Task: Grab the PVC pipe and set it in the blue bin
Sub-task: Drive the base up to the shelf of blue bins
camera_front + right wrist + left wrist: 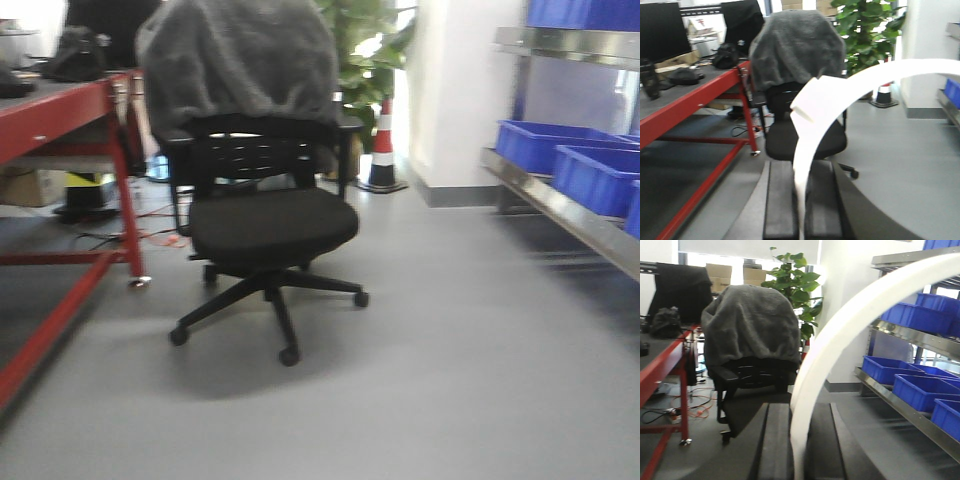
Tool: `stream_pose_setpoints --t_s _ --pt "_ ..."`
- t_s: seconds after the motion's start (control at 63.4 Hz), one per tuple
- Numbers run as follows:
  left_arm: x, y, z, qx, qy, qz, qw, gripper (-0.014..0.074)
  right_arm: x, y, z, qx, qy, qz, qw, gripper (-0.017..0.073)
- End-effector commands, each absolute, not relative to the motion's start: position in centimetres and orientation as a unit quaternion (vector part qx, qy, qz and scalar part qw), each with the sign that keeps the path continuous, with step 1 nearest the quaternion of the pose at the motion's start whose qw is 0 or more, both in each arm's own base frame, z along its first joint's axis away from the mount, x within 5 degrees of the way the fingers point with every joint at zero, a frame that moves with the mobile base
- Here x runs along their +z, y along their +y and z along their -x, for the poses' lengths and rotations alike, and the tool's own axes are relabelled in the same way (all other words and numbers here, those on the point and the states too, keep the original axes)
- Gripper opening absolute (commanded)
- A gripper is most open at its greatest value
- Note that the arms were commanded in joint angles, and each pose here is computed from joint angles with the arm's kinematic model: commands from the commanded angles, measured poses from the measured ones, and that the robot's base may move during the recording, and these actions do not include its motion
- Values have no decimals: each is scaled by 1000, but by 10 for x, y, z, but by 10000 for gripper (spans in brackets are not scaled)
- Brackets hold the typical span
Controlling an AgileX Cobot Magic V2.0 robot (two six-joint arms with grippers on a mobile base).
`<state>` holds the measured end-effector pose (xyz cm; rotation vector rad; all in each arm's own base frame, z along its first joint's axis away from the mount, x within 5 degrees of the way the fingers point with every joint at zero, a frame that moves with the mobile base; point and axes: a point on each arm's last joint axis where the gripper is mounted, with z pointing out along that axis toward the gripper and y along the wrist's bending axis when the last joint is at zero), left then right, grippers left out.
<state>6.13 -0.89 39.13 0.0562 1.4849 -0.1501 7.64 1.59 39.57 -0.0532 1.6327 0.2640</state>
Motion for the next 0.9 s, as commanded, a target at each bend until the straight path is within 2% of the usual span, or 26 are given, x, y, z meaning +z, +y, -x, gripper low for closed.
stream_pose_setpoints --t_s 0.0,0.884 --pt "394 -9 -60 -70 664 -25 744 -111 399 15 -75 112 715 26 689 -169" --pt "394 -9 -60 -70 663 -24 745 -111 399 15 -75 112 715 26 689 -169"
